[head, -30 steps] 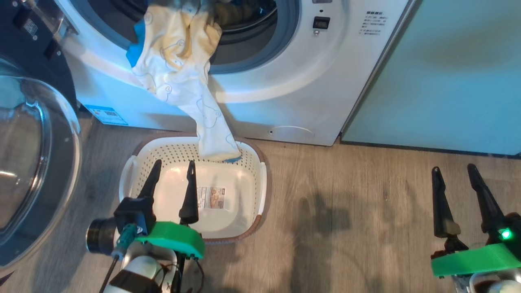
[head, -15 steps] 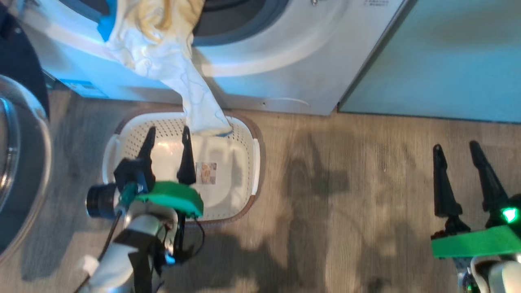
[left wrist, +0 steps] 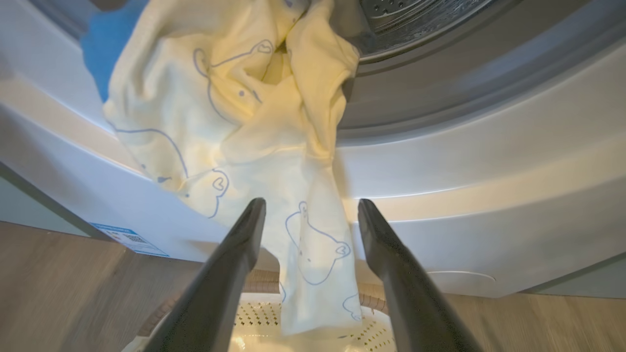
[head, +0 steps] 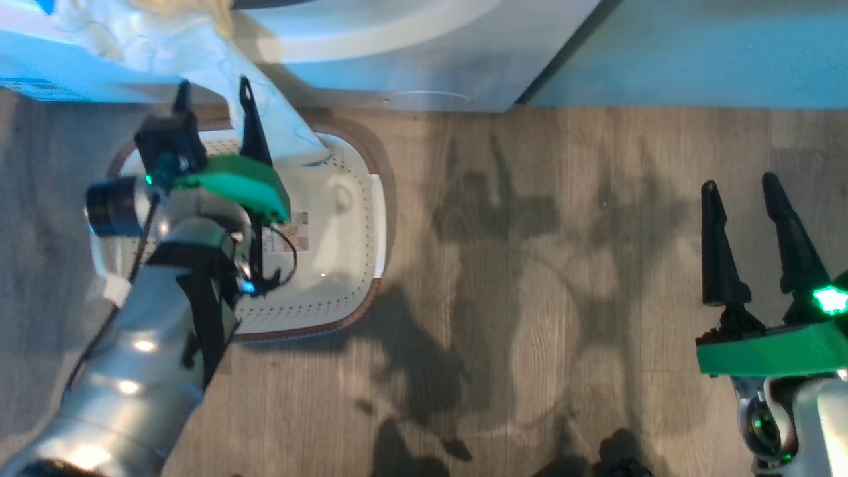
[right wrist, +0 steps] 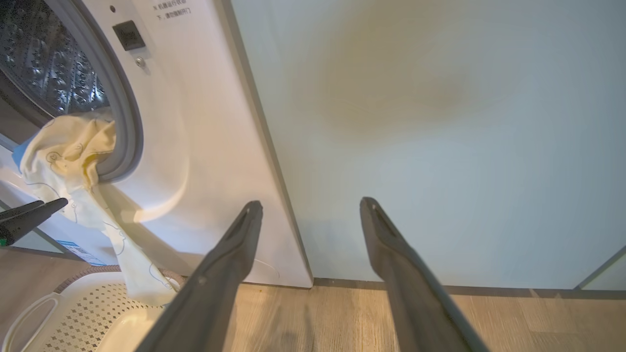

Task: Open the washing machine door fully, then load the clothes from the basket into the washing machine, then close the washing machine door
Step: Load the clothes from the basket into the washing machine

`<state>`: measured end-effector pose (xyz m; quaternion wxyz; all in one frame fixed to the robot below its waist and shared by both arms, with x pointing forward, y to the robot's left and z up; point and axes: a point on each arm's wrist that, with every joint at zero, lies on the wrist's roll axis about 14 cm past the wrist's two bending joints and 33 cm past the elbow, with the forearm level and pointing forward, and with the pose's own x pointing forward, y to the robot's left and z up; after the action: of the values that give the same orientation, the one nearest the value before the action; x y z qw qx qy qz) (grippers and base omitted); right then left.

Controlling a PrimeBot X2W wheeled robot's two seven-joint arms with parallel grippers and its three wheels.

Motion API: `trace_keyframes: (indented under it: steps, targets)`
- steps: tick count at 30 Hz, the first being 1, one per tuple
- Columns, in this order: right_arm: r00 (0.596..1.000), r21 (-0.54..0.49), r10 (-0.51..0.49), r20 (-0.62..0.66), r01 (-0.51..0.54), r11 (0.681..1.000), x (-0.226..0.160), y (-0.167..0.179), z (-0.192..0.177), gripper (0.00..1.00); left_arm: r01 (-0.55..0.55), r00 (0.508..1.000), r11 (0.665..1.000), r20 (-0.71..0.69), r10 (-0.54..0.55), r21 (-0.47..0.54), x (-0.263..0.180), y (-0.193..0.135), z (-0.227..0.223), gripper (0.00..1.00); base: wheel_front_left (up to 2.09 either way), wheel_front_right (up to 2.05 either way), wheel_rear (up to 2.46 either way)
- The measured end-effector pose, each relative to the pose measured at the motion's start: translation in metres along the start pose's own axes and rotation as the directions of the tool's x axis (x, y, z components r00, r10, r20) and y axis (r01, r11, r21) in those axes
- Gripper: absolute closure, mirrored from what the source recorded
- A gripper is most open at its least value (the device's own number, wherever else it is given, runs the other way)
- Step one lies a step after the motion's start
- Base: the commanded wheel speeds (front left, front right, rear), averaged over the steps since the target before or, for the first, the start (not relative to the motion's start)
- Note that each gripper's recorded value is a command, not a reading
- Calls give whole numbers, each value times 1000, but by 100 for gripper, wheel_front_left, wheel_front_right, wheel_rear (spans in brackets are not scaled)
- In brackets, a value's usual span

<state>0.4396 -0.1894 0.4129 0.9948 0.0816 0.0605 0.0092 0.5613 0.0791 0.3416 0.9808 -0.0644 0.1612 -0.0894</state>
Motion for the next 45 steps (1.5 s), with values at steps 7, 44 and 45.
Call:
trace_keyframes:
  steps: [7,44,45]
  targets:
    - [999,4,-25,-30,25,1000,0,-9,-10,0,17,1000,1000,-20,-16,13,37,-4,-3,0,0,0,0]
    - [1000,43,-7,14,7,999,9,-2,2,0,0,998,1000,65,-2,24,54,10,51,100,0,0,0]
    - [1000,44,-6,16,5,999,9,-1,3,0,7,997,1000,72,-9,29,53,10,57,100,0,0,0]
